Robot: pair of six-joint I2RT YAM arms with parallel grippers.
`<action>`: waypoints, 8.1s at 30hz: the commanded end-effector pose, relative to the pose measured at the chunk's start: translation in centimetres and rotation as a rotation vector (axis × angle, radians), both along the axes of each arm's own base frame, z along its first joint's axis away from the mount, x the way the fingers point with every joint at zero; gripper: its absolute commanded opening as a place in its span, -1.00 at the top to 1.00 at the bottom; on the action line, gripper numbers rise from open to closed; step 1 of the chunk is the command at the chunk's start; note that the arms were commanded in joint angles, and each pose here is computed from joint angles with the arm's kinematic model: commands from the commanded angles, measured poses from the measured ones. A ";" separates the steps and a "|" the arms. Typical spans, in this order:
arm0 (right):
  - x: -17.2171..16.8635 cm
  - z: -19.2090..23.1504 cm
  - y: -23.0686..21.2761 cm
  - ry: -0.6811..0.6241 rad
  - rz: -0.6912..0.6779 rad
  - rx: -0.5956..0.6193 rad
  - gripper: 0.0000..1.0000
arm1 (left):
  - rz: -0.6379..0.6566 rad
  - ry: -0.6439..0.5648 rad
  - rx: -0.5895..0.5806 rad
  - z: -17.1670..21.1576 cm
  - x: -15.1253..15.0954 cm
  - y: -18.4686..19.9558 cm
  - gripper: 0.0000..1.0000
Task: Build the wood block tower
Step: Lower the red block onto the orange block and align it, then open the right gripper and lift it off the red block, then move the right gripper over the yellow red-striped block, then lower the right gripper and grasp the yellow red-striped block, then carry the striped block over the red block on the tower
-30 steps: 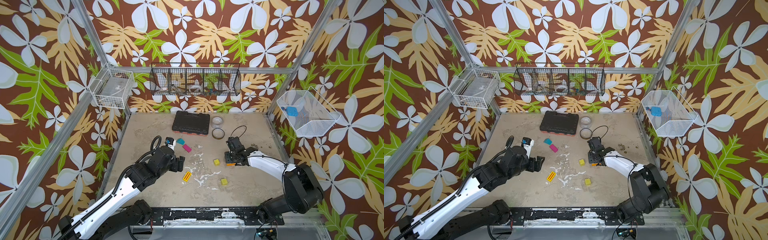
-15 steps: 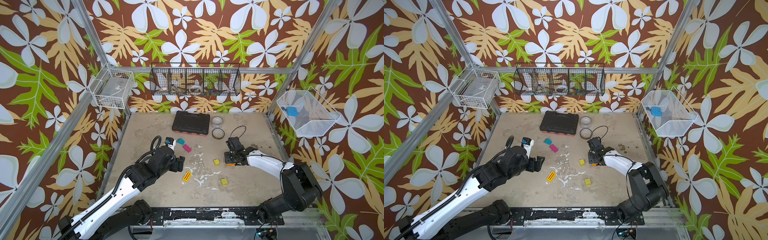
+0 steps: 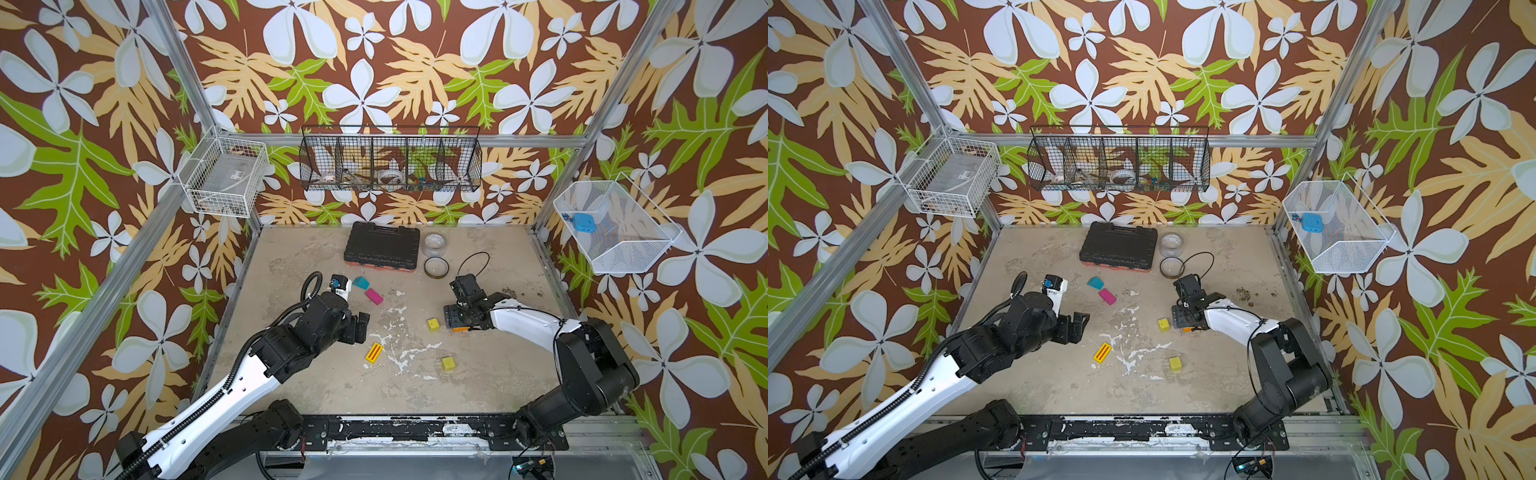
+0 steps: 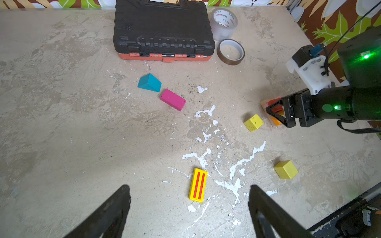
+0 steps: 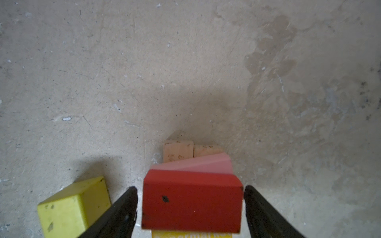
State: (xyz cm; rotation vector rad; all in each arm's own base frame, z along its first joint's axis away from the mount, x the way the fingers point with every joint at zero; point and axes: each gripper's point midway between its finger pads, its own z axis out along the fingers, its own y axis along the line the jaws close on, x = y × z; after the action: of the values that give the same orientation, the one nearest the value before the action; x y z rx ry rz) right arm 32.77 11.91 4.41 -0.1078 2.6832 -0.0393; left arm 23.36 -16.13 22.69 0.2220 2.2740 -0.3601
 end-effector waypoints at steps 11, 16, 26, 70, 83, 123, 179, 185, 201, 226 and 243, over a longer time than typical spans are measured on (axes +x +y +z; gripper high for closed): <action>0.4 -0.6 0.1 0.019 -0.009 0.022 -0.55 | 0.007 -0.007 -0.010 0.2 0.2 -0.1 -0.81; 0.5 -0.5 0.1 0.013 -0.007 0.028 -0.44 | 0.006 -0.009 -0.013 0.3 0.1 -0.1 -0.81; 0.6 -0.4 0.2 0.013 -0.007 0.029 -0.47 | 0.006 -0.008 -0.012 0.2 0.1 -0.1 -0.81; 0.4 -0.6 -0.3 0.017 -0.022 0.007 -0.14 | 0.005 -0.010 -0.012 0.3 0.1 -0.1 -0.81; 0.4 -0.6 -0.5 0.019 -0.029 0.002 -0.30 | 0.001 -0.007 -0.012 0.2 0.1 -0.2 -0.81; -5.8 15.1 11.8 -0.410 0.448 0.440 -0.99 | 0.023 0.004 0.013 -0.3 0.4 0.1 -0.82; -11.9 -4.1 26.3 0.050 0.861 -0.001 -0.76 | 0.049 -0.040 -0.015 1.0 0.2 0.9 -0.88; -11.7 -4.1 26.1 0.041 0.855 -0.016 -0.59 | 0.046 -0.046 -0.021 1.2 0.2 0.9 -0.88; -11.6 -4.3 25.3 0.043 0.836 -0.040 -0.50 | 0.042 -0.035 -0.013 0.8 0.2 0.8 -0.87; -9.6 4.0 23.3 -0.101 0.711 0.085 0.36 | 0.042 -0.032 -0.009 0.7 0.3 0.7 -0.88; -4.0 12.5 8.4 -0.296 0.260 0.107 0.46 | 0.039 -0.030 -0.011 0.7 0.3 0.6 -0.87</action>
State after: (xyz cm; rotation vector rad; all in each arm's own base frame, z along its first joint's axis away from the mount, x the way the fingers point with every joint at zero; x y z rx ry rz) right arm 28.67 22.46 17.22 -0.4554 2.3212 0.2046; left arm 23.52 -15.33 23.21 0.1789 2.2502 -0.3352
